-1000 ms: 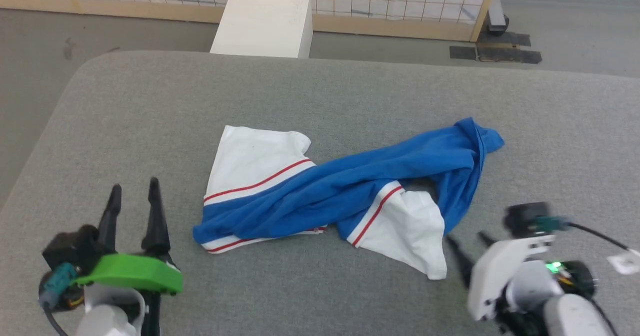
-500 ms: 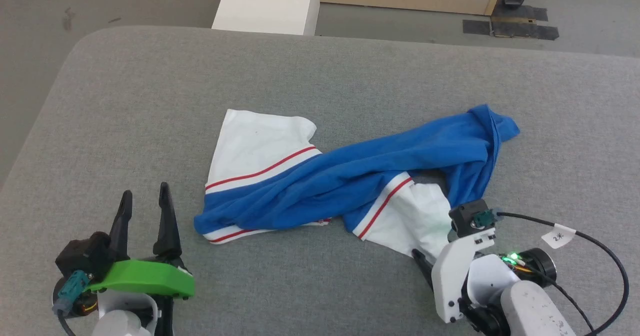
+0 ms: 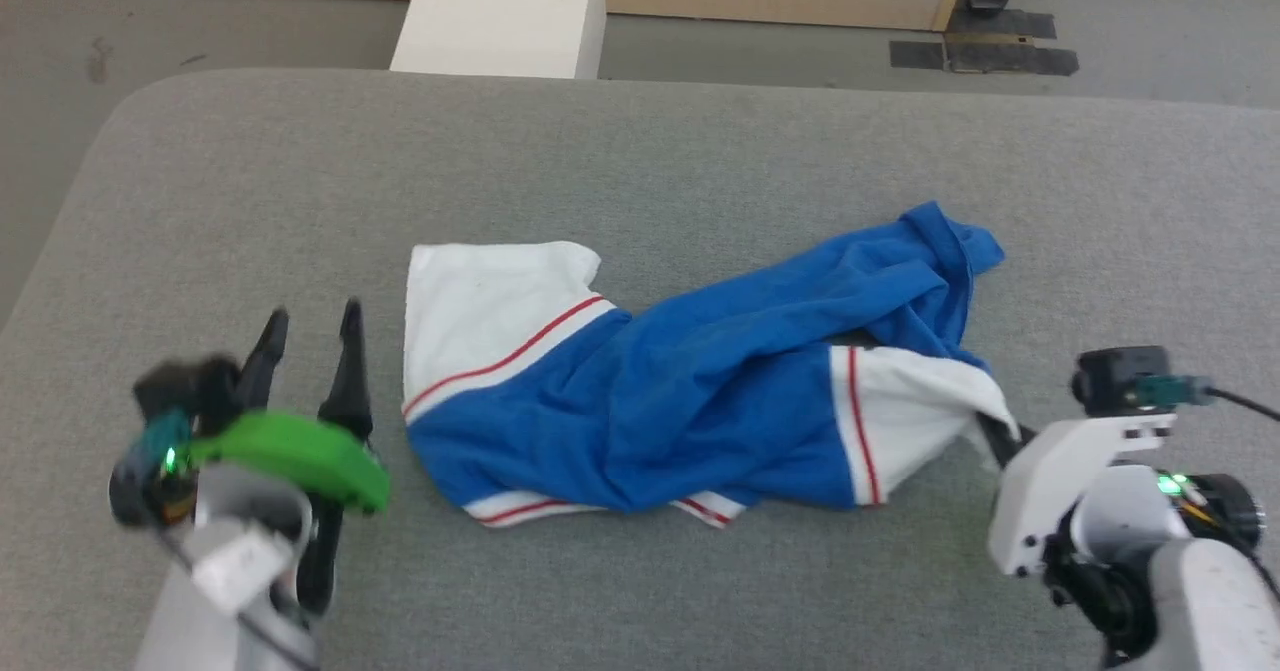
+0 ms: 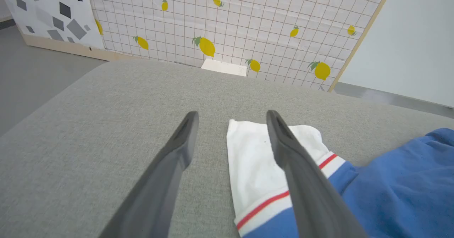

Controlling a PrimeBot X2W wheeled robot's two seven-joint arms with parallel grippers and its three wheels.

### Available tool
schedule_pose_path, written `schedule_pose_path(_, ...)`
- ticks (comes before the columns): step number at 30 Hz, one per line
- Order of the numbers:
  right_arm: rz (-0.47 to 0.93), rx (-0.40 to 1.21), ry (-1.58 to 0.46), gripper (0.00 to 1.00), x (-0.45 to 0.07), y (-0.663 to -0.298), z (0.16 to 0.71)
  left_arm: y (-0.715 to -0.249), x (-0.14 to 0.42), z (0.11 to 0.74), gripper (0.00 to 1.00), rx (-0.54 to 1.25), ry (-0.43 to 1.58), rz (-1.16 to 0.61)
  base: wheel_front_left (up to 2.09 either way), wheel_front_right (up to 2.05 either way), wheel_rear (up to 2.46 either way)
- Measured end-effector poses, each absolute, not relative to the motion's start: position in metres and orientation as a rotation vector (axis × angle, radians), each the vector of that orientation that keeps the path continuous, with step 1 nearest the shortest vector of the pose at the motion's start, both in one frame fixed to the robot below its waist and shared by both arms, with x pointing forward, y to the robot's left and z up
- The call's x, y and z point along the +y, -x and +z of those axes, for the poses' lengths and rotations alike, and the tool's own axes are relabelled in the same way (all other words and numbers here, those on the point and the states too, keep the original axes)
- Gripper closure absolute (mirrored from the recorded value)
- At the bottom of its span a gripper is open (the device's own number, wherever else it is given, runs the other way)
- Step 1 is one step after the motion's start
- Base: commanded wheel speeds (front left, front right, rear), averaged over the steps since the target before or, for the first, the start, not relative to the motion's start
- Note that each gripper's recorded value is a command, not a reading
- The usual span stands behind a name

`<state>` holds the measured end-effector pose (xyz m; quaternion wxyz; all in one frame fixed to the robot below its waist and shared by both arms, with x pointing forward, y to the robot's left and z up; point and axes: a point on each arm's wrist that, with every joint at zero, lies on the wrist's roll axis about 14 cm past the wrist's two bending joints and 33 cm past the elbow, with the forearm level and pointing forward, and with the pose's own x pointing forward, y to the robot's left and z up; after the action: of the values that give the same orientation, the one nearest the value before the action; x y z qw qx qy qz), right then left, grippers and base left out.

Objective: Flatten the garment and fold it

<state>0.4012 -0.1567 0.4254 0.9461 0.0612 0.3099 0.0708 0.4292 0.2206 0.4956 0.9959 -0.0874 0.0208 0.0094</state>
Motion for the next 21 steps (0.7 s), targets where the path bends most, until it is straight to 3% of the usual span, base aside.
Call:
schedule_pose_path(6,0.079,0.648,-0.121,1.0,-0.18,-0.398,0.431,-0.468,0.197,0.467,0.0,0.343,0.121,-0.083,0.0,0.0,0.0)
schedule_pose_path(11,0.099,0.679,-0.126,1.0,-0.174,-0.397,0.423,-0.462,0.203,0.401,0.0,0.761,0.064,-0.053,0.0,0.0,0.0)
schedule_pose_path(15,0.1,0.706,-0.137,1.0,-0.174,-0.394,0.413,-0.46,0.196,0.38,0.0,0.897,0.066,-0.071,0.0,0.0,0.0)
schedule_pose_path(16,0.095,0.713,-0.138,1.0,-0.175,-0.394,0.41,-0.462,0.192,0.378,0.12,0.91,0.072,-0.085,0.0,0.0,0.0)
schedule_pose_path(17,0.089,0.724,-0.139,1.0,-0.177,-0.392,0.407,-0.463,0.19,0.376,0.72,0.921,0.071,-0.098,0.0,0.0,0.0)
schedule_pose_path(18,0.086,0.729,-0.14,1.0,-0.178,-0.392,0.405,-0.463,0.188,0.374,1.0,0.928,0.076,-0.106,0.0,0.0,0.0)
schedule_pose_path(21,0.075,0.74,-0.143,1.0,-0.181,-0.391,0.399,-0.464,0.181,0.37,1.0,0.94,0.084,-0.141,0.0,0.0,0.0)
